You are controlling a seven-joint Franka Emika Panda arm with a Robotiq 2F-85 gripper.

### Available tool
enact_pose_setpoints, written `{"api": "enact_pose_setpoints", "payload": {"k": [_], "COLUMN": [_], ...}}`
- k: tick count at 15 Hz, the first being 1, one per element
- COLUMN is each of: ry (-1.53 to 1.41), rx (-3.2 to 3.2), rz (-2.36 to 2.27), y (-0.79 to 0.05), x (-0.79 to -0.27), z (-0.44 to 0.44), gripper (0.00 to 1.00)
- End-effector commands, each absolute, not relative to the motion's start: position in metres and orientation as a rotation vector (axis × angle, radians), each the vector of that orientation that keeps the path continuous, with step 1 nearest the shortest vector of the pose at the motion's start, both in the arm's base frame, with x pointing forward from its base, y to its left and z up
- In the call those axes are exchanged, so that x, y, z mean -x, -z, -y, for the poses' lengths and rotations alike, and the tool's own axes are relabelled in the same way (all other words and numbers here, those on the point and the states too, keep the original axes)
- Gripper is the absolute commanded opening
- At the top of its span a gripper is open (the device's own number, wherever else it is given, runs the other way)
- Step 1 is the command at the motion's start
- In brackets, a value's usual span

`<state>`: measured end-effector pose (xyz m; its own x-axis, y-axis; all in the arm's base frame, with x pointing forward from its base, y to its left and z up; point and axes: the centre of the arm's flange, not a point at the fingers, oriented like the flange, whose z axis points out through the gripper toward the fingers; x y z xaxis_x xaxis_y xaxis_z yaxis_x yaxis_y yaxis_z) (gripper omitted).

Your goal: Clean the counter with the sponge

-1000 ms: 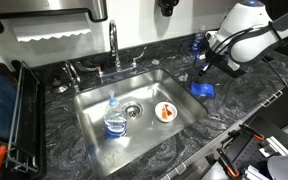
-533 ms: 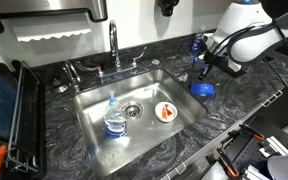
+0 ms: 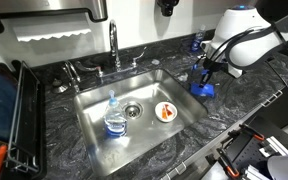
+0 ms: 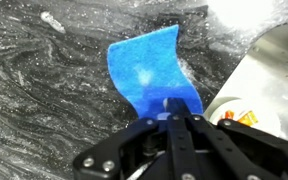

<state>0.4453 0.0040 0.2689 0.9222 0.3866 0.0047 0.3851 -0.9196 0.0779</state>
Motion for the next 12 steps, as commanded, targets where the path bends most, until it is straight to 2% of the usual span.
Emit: {"api": "enact_pose_setpoints", "payload": {"k": [1,12], "ry": [-0.017,-0.122], "rx": [-3.025,-3.022], "rz": [-0.596,-0.509], "y": [-0.256,-0.226], "x": [-0.434,-0.437], "z": [-0.01,-0.017], "gripper": [0.0,0.0]}}
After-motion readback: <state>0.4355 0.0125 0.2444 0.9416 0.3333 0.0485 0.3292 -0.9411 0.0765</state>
